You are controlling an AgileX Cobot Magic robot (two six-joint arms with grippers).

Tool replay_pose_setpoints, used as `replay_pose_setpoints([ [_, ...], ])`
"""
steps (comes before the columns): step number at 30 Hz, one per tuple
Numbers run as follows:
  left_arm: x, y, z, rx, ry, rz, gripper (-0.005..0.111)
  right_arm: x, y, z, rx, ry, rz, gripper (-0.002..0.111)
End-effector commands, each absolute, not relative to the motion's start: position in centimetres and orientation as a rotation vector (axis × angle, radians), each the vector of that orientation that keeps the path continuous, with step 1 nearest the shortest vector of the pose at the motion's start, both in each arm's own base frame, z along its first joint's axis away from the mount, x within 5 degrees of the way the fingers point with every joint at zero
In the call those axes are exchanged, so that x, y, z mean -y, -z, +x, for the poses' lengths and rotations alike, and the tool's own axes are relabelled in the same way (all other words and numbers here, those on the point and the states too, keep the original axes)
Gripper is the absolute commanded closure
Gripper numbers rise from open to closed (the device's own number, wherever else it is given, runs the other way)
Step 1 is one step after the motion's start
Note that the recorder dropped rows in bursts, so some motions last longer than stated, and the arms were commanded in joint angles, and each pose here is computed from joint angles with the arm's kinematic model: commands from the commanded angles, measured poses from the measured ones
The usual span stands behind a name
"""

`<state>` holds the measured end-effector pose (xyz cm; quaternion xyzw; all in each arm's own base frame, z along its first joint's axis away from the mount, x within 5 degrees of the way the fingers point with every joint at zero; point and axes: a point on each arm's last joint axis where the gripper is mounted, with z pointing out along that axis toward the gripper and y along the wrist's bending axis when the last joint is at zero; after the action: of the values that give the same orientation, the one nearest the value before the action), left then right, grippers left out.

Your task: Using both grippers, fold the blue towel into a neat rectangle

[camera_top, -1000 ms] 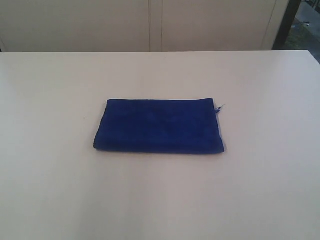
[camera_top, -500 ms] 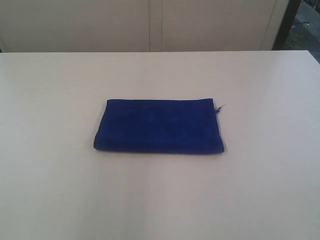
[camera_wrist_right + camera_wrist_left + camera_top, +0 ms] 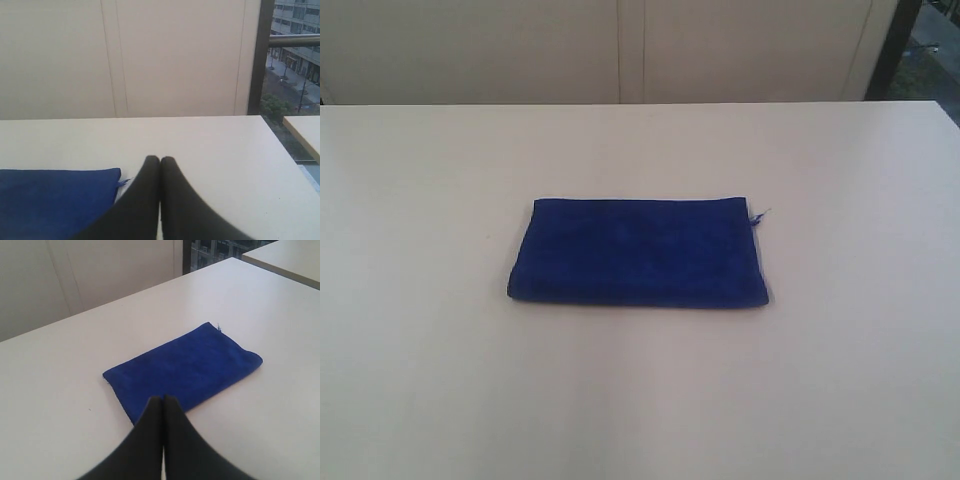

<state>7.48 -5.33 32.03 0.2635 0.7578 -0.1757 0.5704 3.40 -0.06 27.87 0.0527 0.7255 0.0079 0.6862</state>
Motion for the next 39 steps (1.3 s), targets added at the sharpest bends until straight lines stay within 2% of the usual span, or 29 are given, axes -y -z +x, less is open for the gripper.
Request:
replay_pose_setpoints([
  [1,5.4,-32.0,7.3,-1.779,0.423,0.624,0.107,0.1,-26.1,3.6,-1.652,-0.009,0.125,0.108],
  [15,5.4,-32.0,7.3,-1.777,0.423,0.623,0.107,0.3,-21.4,4.7,-1.799,0.008,0.135,0.108],
  [39,5.4,-32.0,7.3,-1.777,0.423,0.623,0.107,0.6,-18.2,5.2,-1.848,0.052,0.117,0.108],
])
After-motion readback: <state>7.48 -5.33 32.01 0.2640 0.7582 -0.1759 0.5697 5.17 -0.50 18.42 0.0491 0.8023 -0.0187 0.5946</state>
